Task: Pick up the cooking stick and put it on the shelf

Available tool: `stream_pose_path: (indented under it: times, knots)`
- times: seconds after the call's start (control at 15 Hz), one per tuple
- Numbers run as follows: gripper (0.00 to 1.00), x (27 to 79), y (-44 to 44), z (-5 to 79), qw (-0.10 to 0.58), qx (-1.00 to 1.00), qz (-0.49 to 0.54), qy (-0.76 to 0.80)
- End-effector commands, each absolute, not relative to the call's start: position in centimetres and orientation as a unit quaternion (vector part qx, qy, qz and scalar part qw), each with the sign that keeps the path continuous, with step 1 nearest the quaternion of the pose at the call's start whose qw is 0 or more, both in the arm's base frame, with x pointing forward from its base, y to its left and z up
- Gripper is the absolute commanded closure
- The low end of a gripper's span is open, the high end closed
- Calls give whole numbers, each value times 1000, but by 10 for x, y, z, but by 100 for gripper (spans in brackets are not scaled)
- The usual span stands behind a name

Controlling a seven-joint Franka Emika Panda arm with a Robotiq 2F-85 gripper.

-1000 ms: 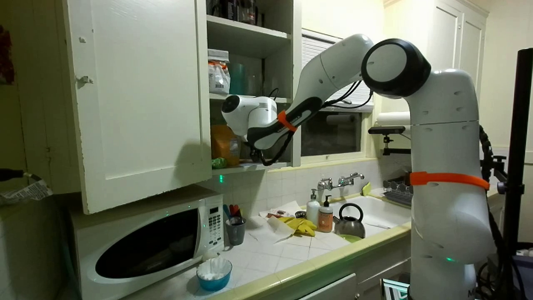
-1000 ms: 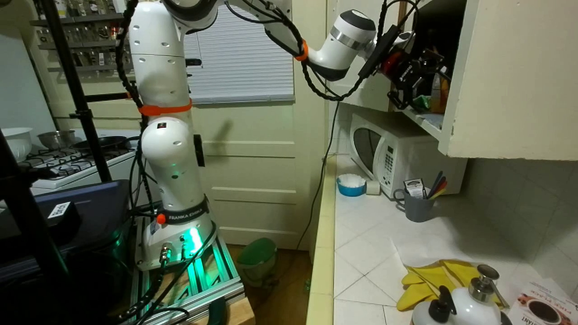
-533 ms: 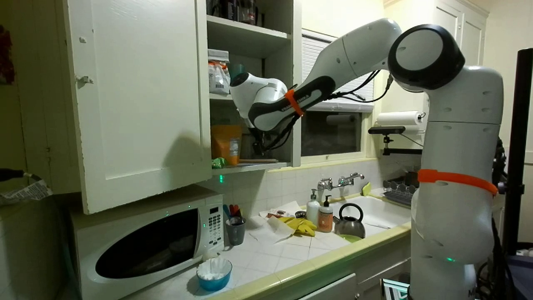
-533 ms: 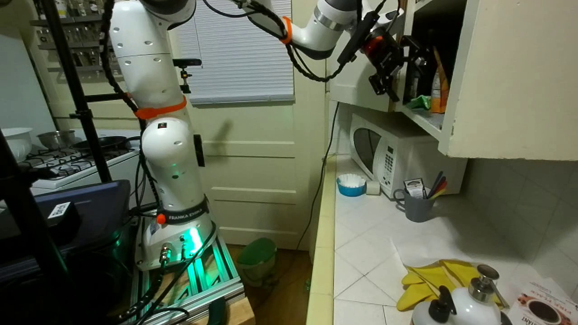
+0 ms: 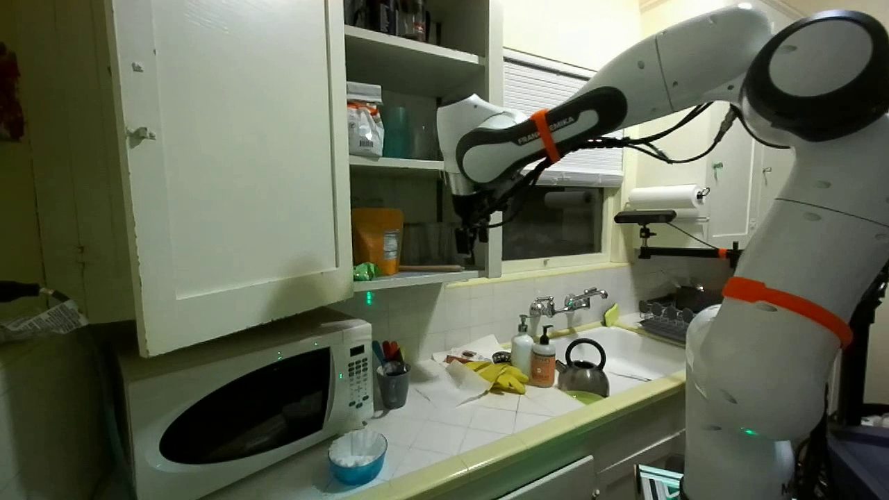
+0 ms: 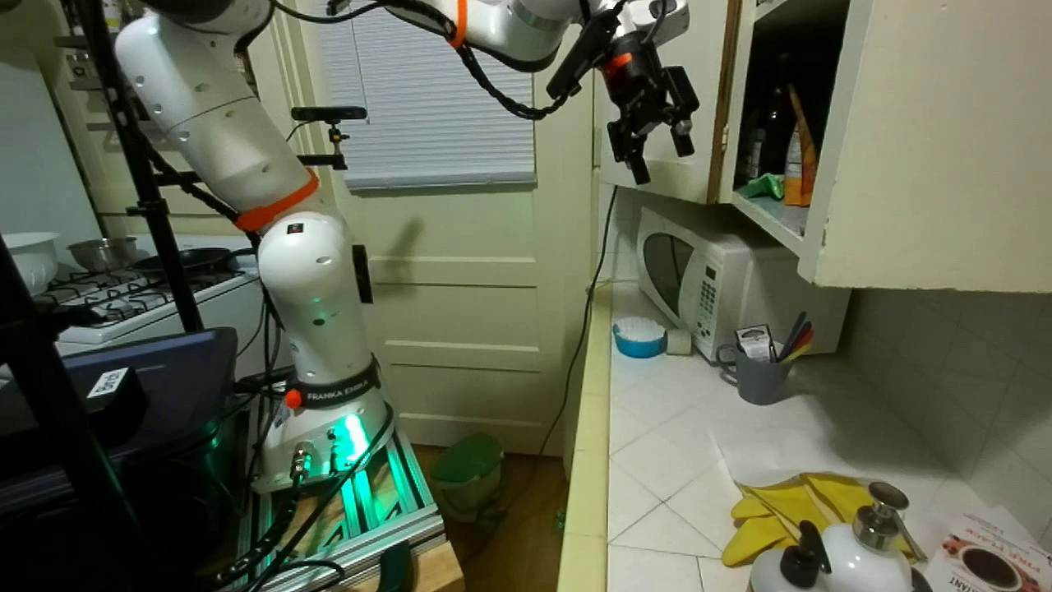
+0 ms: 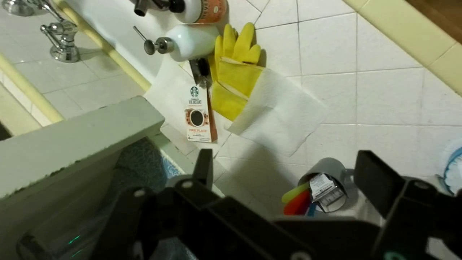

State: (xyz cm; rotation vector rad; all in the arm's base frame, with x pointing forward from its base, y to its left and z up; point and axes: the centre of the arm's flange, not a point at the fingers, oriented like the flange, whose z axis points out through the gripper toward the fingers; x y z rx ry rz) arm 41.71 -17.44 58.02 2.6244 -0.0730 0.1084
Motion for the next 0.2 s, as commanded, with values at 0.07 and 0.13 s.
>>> stream_pose_path:
  times: [0.07, 0.13]
  knots:
    - [0, 395, -167, 585, 236, 969, 74, -27]
    - [0, 389, -164, 587, 235, 968, 81, -25]
